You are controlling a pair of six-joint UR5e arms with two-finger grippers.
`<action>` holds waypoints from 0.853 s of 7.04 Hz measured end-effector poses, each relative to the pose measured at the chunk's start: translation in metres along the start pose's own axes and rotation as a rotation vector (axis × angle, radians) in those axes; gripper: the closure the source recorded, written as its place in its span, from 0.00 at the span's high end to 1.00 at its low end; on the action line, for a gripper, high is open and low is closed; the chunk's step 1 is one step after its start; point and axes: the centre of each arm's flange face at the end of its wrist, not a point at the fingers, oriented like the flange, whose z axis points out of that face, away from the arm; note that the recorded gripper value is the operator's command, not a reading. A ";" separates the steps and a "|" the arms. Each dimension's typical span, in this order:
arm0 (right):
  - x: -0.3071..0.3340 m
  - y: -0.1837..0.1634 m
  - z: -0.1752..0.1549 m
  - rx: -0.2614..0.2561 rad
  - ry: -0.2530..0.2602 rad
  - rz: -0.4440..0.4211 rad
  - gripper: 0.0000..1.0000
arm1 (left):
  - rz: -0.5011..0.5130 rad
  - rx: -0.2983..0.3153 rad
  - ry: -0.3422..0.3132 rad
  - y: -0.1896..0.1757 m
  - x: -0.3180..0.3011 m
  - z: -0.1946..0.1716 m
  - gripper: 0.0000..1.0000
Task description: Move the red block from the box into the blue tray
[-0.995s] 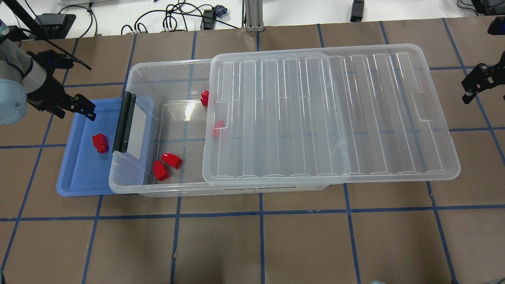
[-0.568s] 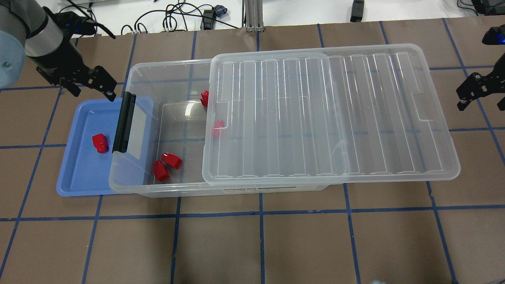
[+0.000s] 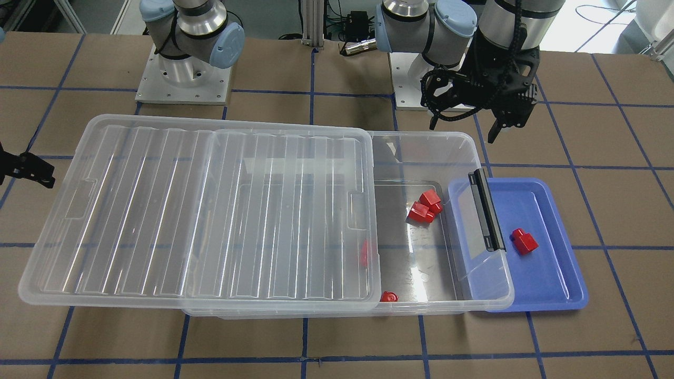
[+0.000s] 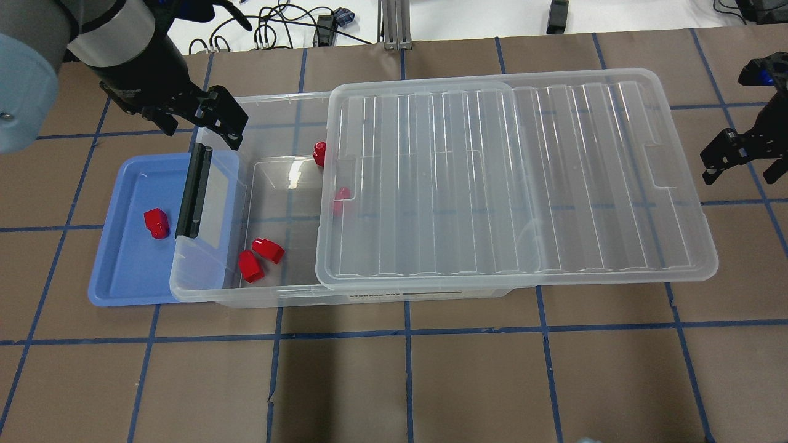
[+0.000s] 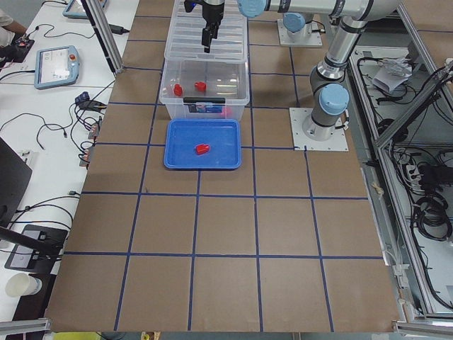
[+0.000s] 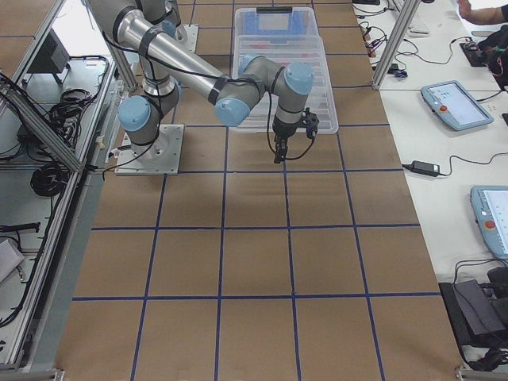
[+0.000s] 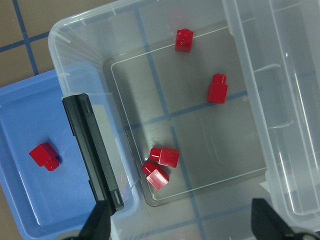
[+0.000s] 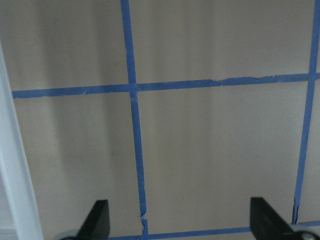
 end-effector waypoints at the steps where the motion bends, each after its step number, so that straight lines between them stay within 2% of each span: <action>1: -0.005 0.000 0.002 -0.004 -0.003 -0.009 1.00 | -0.013 -0.045 -0.007 0.008 -0.005 -0.002 1.00; 6: -0.042 -0.005 0.002 -0.007 -0.003 -0.060 1.00 | -0.062 -0.061 -0.012 0.011 -0.019 -0.011 1.00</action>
